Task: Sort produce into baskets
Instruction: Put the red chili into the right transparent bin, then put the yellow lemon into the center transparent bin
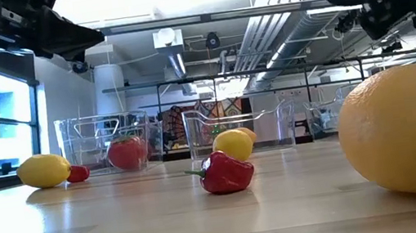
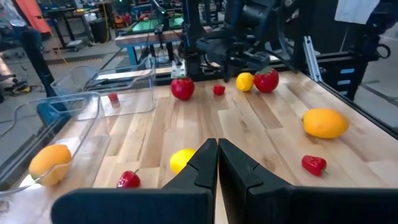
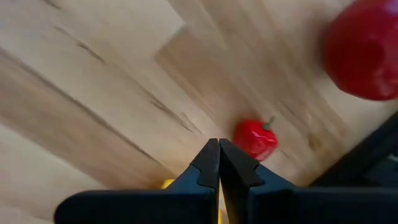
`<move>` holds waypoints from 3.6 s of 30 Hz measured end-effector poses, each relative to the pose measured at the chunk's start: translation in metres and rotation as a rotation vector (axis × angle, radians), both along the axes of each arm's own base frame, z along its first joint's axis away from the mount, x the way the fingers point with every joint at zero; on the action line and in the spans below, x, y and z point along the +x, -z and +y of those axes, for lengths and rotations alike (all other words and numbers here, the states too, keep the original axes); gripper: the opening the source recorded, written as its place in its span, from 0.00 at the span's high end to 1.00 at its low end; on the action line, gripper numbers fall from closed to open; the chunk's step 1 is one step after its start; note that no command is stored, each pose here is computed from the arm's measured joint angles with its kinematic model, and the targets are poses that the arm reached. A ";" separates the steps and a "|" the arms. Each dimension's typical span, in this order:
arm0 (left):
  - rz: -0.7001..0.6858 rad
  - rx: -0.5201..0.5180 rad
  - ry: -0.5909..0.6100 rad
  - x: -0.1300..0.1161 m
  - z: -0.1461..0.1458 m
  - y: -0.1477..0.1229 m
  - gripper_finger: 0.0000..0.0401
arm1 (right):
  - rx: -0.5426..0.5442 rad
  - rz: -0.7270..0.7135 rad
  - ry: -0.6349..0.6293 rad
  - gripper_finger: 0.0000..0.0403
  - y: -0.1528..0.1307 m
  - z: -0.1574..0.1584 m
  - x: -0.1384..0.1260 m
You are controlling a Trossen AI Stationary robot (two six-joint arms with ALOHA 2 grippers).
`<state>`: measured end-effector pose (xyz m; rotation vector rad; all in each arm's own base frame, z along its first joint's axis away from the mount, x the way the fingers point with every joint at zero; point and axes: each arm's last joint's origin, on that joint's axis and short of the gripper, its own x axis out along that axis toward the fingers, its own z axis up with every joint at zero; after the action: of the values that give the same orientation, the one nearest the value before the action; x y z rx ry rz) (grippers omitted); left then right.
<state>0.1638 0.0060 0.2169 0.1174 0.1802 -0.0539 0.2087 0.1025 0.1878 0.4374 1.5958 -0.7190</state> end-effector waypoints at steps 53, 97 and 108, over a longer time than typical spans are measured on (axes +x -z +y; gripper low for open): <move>0.046 -0.019 -0.047 0.003 0.003 0.006 1.00 | -0.507 -0.006 0.167 0.99 -0.069 -0.181 0.028; 0.080 -0.029 -0.055 0.002 0.003 0.009 1.00 | -0.398 -0.133 0.283 0.57 -0.038 -0.308 -0.023; 0.081 -0.015 -0.055 0.002 0.003 0.009 1.00 | -0.346 -0.151 0.088 0.47 -0.068 -0.257 0.019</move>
<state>0.1657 0.0094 0.2077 0.0957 0.2635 -0.0052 0.2277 -0.1541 0.2560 0.3008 1.2855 -0.9864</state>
